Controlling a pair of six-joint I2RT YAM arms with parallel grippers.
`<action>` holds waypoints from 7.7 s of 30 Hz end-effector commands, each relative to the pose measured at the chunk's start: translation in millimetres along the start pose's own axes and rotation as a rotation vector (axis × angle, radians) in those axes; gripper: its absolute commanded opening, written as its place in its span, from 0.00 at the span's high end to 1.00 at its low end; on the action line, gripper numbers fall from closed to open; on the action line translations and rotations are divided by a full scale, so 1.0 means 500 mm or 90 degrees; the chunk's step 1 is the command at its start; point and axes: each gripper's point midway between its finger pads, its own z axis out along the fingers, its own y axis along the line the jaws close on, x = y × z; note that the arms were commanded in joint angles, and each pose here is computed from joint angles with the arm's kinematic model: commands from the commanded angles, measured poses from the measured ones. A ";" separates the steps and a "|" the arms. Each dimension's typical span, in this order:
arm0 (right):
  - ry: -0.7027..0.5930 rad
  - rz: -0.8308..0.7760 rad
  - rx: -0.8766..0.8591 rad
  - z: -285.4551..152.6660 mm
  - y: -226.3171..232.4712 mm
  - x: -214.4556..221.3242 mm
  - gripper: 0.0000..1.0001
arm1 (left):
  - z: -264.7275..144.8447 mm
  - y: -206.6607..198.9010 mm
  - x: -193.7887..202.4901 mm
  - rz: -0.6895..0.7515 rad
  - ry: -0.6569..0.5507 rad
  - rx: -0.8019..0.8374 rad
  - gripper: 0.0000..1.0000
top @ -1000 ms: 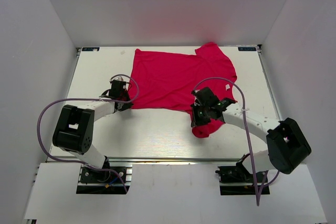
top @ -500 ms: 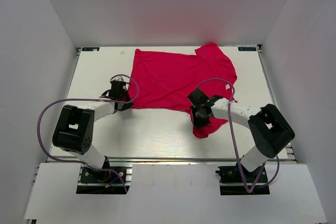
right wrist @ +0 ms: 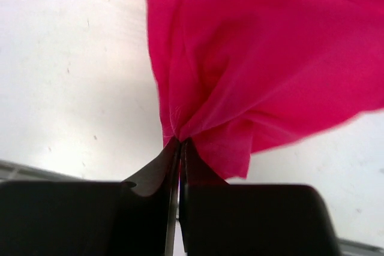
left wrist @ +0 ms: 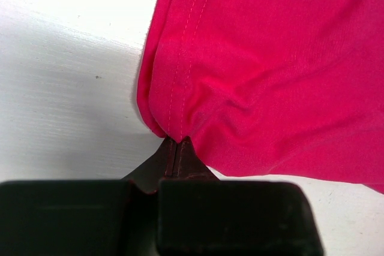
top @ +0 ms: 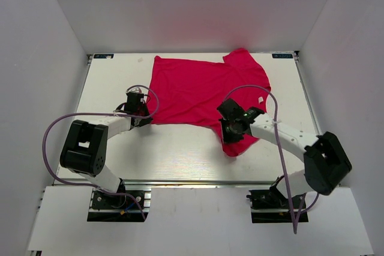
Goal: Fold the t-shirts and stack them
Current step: Flatten out the tshirt, then grap the side of the flattened tshirt closest away from the robot with both arms, then fold the flattened tshirt in 1/3 of the way
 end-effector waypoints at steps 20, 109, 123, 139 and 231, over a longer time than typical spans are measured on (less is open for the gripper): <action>0.061 -0.110 -0.129 -0.037 0.035 0.094 0.29 | -0.104 0.044 0.029 -0.020 0.005 -0.040 1.00; -0.036 -0.236 0.006 0.066 0.053 0.058 0.56 | -0.107 0.054 0.045 -0.003 0.009 -0.040 1.00; -0.037 -0.198 0.011 0.075 0.060 0.053 0.90 | -0.099 0.055 0.060 -0.002 0.026 -0.037 1.00; -0.108 -0.219 -0.246 -0.069 0.197 0.023 1.00 | -0.098 0.041 0.058 -0.003 0.027 -0.013 1.00; -0.449 0.142 0.133 -0.223 -0.098 -0.204 1.00 | -0.108 -0.062 -0.138 -0.070 -0.047 -0.016 1.00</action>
